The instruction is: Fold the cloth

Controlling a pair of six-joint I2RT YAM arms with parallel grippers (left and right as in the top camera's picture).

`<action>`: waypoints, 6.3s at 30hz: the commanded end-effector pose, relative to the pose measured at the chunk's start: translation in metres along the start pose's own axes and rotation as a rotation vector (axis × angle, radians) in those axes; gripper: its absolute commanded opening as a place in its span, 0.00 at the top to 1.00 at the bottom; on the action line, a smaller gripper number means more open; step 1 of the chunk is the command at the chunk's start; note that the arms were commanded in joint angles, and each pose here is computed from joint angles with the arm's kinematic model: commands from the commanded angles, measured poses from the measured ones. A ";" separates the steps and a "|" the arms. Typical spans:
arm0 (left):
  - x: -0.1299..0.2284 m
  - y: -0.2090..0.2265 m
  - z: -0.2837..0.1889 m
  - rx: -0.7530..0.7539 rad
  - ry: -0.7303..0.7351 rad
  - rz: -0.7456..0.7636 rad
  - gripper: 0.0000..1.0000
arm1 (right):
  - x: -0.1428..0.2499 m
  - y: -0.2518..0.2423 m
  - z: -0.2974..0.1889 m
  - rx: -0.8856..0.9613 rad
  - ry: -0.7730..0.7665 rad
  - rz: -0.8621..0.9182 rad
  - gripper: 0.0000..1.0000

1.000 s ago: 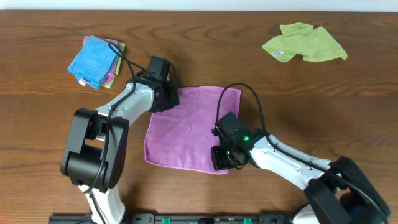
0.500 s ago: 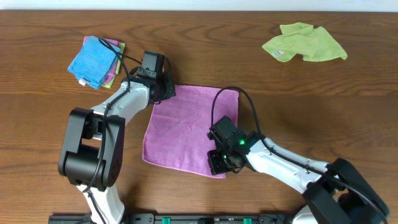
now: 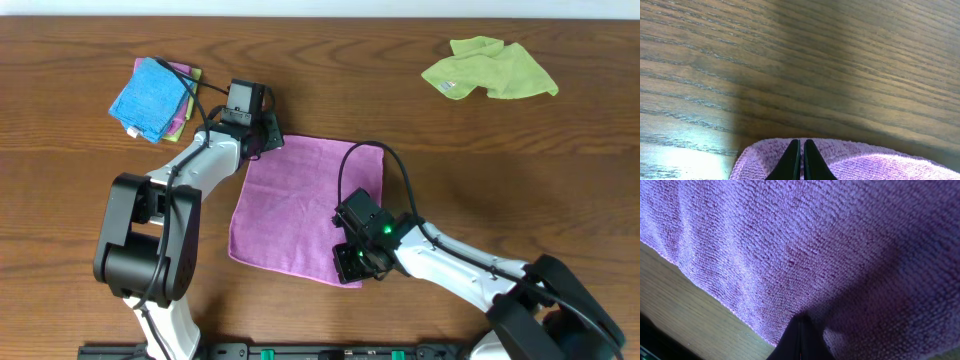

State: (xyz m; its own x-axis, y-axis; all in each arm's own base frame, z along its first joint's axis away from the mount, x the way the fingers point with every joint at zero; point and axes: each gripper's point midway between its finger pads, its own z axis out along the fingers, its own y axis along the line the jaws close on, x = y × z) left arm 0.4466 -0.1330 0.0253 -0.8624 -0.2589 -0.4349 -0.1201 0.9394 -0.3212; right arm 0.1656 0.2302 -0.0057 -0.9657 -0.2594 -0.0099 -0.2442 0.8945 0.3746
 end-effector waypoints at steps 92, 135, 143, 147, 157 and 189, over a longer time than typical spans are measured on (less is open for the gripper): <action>0.208 0.102 -0.120 -0.072 0.490 -0.172 0.56 | 0.045 -0.031 -0.075 -0.130 -0.156 0.325 0.57; 0.216 0.105 -0.115 -0.097 0.535 -0.240 0.94 | 0.039 -0.035 -0.039 -0.118 -0.062 0.389 0.54; 0.219 0.105 -0.116 -0.105 0.549 -0.257 0.94 | 0.042 -0.031 -0.023 -0.118 -0.008 0.383 0.56; 0.221 0.106 -0.118 -0.110 0.558 -0.263 0.94 | 0.036 -0.027 -0.018 -0.130 -0.019 0.379 0.56; 0.223 0.106 -0.119 -0.111 0.566 -0.270 0.94 | 0.034 -0.024 -0.012 -0.129 -0.017 0.371 0.78; 0.189 0.046 -0.204 0.206 0.269 -0.209 0.94 | 0.028 -0.025 -0.114 -0.078 -0.264 0.337 0.98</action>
State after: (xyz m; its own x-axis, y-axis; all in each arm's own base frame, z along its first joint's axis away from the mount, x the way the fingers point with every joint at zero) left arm 0.1738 -0.0921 0.0937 -0.9403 -0.3282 -0.0896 -0.2332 0.8135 -0.5327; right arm 0.1422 0.1642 0.0838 -0.9923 0.1152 -0.0456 0.0791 0.8725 0.4822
